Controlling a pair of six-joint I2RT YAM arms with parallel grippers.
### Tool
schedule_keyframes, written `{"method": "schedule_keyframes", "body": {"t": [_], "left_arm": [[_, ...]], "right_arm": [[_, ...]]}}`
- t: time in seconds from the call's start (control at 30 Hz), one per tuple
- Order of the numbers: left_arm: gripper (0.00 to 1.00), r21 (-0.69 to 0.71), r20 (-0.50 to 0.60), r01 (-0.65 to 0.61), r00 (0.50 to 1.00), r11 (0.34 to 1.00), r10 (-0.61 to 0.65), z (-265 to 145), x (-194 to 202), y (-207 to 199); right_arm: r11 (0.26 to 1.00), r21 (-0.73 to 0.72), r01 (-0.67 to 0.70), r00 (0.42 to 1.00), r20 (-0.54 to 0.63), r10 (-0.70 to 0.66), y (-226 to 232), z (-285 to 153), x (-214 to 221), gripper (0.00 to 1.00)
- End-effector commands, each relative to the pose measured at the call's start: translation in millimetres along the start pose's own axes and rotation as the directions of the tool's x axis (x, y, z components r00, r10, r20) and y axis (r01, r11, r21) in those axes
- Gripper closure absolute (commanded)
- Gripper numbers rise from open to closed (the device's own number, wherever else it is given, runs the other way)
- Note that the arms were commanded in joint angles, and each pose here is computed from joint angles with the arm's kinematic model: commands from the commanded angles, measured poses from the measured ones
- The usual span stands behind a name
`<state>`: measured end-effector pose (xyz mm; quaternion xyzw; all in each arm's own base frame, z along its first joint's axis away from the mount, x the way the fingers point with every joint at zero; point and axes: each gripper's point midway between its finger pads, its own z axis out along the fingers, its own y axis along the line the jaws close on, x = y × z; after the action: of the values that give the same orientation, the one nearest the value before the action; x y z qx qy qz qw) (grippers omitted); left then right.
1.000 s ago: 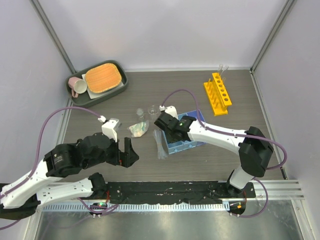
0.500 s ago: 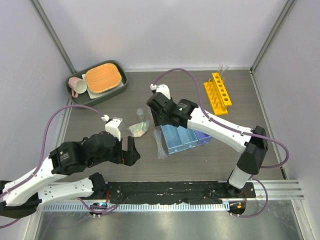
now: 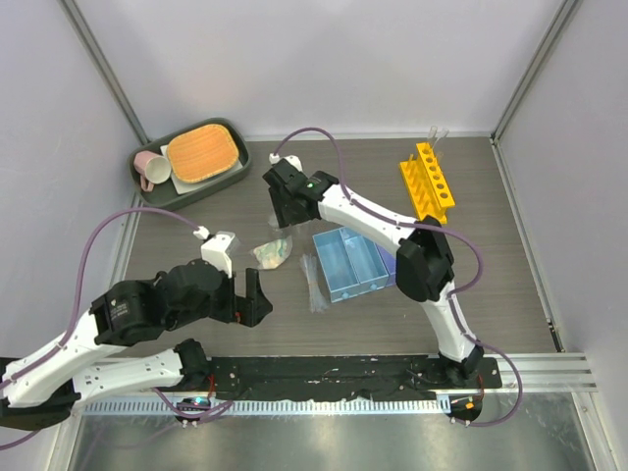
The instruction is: Organize the chemistry lab equipment
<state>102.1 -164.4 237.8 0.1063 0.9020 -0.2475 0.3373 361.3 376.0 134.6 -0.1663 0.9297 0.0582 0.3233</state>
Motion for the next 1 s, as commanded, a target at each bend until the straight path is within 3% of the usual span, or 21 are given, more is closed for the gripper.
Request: {"method": "schedule_keyframes", "body": {"t": [0.0, 0.3, 0.6, 0.97], "left_arm": [[0.0, -0.003, 0.042, 0.029, 0.999, 1.0, -0.029, -9.2, -10.0, 1.8], [0.0, -0.019, 0.032, 0.016, 0.999, 1.0, -0.016, -8.1, -7.1, 5.6], [0.0, -0.022, 0.025, 0.012, 1.0, 1.0, -0.012, -7.7, -6.6, 5.2], [0.0, -0.02, 0.014, -0.006, 1.0, 1.0, 0.007, -0.3, -8.6, -1.3]], "right_arm": [[0.994, -0.105, -0.013, 0.997, 0.075, 0.021, 21.0, -8.5, -39.5, 0.42], [0.989, -0.146, 0.002, 0.997, 0.078, 0.01, 34.8, 1.8, -46.6, 0.39], [0.995, -0.023, -0.098, 0.993, 0.071, 0.099, -15.7, 15.6, -52.5, 0.38], [0.992, 0.029, -0.127, 0.992, 0.002, 0.127, -51.3, 39.3, -22.8, 0.38]]}}
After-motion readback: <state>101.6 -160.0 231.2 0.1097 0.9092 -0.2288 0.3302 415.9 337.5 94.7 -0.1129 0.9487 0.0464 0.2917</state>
